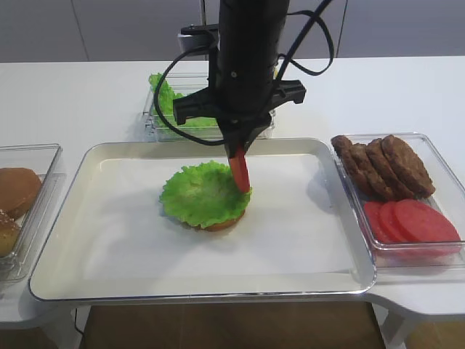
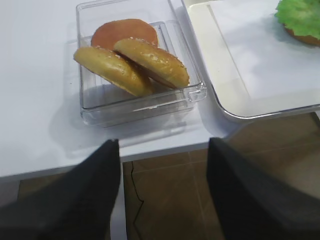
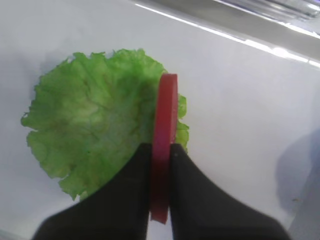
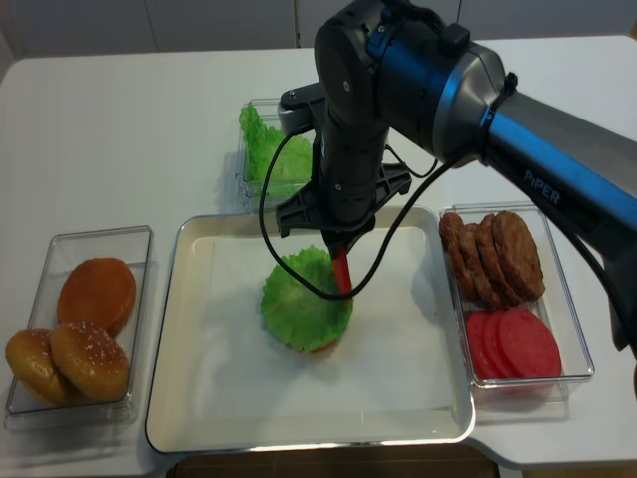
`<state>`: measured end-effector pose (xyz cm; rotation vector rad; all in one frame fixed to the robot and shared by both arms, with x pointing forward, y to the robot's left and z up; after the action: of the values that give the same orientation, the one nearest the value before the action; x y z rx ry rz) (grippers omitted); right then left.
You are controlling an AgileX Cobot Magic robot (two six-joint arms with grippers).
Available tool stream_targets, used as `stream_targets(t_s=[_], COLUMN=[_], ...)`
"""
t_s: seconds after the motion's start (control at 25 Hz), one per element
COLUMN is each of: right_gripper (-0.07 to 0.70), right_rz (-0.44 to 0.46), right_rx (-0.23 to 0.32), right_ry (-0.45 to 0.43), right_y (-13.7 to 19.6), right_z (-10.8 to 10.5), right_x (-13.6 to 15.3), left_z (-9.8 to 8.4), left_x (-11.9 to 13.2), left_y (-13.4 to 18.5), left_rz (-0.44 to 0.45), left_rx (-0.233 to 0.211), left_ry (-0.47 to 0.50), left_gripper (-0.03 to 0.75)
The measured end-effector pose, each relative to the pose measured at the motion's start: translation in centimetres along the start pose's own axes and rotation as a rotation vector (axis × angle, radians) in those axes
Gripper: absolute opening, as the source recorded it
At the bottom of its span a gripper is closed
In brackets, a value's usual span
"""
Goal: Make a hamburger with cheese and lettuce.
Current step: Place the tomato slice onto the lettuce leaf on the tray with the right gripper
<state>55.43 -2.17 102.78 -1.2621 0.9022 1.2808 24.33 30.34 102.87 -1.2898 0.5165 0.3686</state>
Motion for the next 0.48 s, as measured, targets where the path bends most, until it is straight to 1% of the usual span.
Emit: stream_targets(t_s=[0.48], right_gripper=[0.095], right_rz=[0.005], right_rx=[0.003], right_ry=[-0.008], right_y=[0.05], right_z=[0.09], right_x=[0.0], left_z=[0.0], left_x=[0.0], left_y=[0.0], left_rz=[0.0], left_rx=[0.0], left_ry=[0.0], left_gripper=[0.414])
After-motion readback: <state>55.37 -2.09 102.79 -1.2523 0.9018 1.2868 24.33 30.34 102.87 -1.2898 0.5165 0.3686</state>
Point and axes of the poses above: a point on each arm's last joint axis where the gripper is mounted, x pointing out along that axis toward the gripper, z along the wrist's bending axis when the last joint is at zero, y = z × x, the point moved 2 cm from there along x, pointing out along that axis toward the gripper, and after that the axes turned 12 degrees about x, right-handed, at the moved point
